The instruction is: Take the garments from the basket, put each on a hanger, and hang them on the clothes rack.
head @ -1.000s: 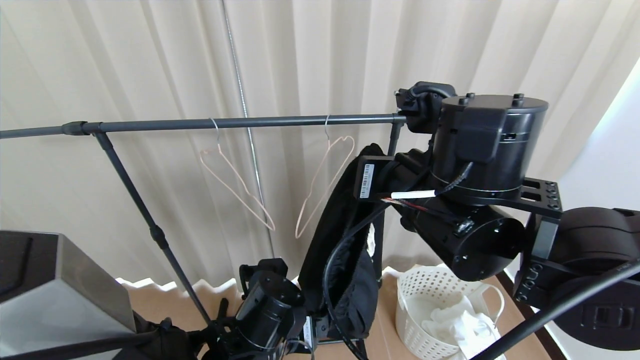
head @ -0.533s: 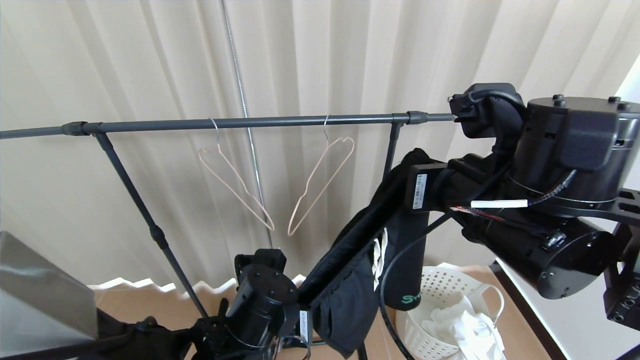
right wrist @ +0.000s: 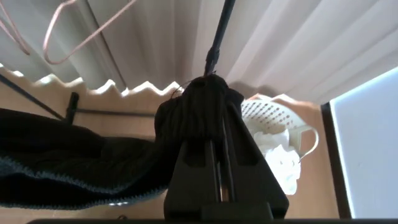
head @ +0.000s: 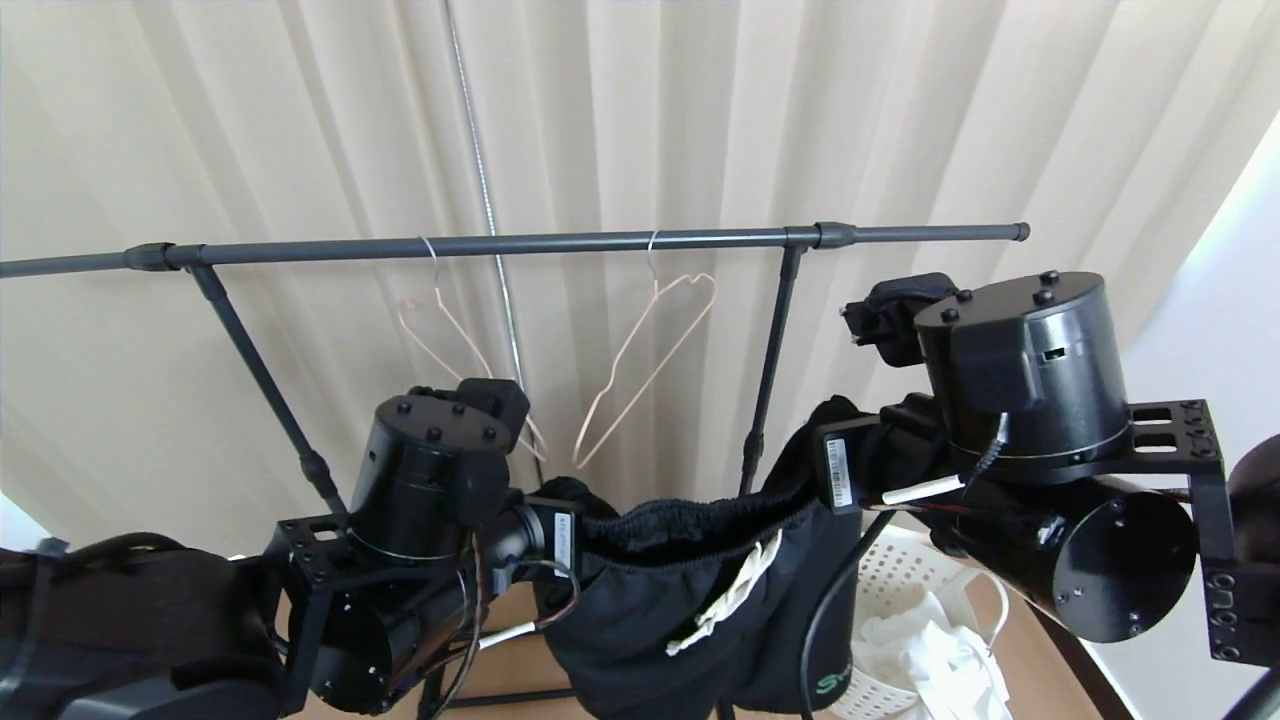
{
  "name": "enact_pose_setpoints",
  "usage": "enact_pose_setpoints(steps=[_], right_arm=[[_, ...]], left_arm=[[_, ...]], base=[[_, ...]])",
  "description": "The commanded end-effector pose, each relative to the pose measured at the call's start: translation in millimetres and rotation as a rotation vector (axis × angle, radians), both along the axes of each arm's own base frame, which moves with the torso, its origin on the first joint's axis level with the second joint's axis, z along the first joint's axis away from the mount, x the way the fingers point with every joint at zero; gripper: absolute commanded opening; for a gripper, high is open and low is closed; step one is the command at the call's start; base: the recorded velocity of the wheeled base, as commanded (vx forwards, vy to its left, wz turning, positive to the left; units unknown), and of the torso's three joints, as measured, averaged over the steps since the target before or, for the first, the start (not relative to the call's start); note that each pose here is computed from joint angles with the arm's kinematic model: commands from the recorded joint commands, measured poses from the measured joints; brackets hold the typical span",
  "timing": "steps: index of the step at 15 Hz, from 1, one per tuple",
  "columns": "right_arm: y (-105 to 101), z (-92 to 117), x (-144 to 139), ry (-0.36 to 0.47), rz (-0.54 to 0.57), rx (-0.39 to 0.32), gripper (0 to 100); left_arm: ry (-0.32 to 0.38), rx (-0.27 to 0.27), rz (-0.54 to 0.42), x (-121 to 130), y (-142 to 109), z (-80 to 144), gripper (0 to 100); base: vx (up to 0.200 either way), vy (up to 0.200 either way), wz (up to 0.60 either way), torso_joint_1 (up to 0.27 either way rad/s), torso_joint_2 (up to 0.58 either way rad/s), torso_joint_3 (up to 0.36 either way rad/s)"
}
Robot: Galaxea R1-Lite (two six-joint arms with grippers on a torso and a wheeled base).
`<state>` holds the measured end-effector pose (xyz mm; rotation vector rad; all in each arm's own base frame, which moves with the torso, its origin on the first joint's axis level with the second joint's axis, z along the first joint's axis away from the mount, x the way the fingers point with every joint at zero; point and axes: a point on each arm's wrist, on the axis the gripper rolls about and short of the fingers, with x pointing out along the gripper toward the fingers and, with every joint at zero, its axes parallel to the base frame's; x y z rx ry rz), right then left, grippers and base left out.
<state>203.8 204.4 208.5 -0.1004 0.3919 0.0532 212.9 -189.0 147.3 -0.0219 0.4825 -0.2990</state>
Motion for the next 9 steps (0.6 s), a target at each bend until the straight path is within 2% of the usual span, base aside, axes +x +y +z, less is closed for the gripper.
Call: enact_pose_setpoints(steps=[1,3,6,9], right_arm=[[4,10,3,0.016,0.003,0.043,0],[-1,33,5,0.029,-0.037,0.147,0],[-15,46,16,0.003,-0.11,0.204,0],[-30,48,28,-0.001,-0.15,0.224,0]], left_arm=[[-0.041,-0.038,0.002,-6,6,30,0],[-0.029,-0.02,0.018,-11,13,39,0],[-0.016,0.006,0.085,-11,32,42,0],[-0.002,0.018,0.129,-14,49,42,0]], base=[[0.0,0.0,0.0,0.0,0.0,0.0],[0.0,0.0,0.0,0.0,0.0,0.0],[0.0,0.0,0.0,0.0,0.0,0.0],[0.0,0.0,0.0,0.0,0.0,0.0]])
